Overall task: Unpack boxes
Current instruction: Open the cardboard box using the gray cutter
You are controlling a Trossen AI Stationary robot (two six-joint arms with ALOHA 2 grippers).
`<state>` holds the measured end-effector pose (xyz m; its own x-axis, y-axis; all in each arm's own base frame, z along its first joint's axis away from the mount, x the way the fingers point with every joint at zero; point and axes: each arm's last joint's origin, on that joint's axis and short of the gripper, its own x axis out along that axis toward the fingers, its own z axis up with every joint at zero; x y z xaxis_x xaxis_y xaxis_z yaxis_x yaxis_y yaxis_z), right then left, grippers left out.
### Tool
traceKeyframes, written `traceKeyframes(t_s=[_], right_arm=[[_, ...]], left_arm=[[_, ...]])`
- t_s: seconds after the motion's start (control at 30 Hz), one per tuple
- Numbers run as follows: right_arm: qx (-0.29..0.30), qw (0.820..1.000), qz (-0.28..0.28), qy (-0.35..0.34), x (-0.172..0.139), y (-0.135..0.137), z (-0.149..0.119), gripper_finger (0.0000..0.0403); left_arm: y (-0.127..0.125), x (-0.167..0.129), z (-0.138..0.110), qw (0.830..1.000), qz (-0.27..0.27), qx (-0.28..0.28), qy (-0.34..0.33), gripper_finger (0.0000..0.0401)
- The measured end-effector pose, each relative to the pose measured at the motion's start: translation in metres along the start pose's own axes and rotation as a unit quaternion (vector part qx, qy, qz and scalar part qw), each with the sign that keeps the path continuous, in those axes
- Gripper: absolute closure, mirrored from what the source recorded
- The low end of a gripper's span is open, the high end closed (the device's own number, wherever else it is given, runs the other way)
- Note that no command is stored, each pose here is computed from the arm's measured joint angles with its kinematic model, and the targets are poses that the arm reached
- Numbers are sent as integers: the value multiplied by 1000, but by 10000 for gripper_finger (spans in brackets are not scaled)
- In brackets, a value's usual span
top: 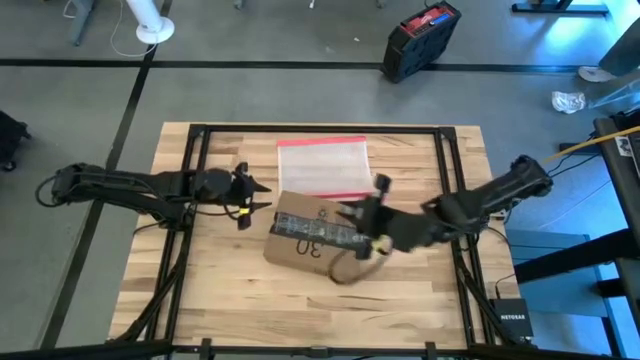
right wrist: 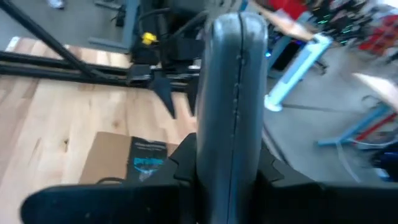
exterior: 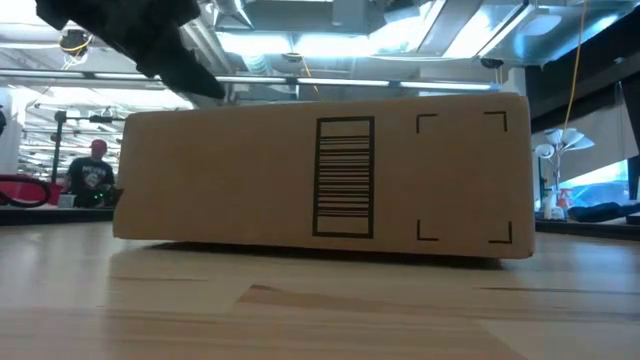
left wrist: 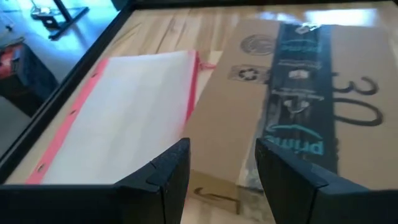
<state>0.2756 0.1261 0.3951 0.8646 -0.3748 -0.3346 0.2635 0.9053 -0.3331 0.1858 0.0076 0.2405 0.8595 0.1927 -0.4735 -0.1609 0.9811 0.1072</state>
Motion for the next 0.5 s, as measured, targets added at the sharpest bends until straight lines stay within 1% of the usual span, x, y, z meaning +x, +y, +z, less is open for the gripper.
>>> traceKeyframes(t_s=[0.13,0.27,0.33,0.4,0.5], right_arm=[[-4,1000,-29,-8,-33,2,-4,339],[-1,999,-50,-9,-58,7,-13,339],[-2,998,-56,-5,-65,10,-19,339],[1,998,-62,-1,-69,10,-23,339],[2,998,-67,5,-66,13,-31,339]], left_arm=[[-3,-1,1,1000,-8,-5,-7,229],[-8,-1,3,1000,-18,6,-16,229],[-10,-1,4,999,-26,13,-28,229],[-12,0,3,998,-46,14,-46,229],[-17,2,-1,994,-78,18,-68,229]])
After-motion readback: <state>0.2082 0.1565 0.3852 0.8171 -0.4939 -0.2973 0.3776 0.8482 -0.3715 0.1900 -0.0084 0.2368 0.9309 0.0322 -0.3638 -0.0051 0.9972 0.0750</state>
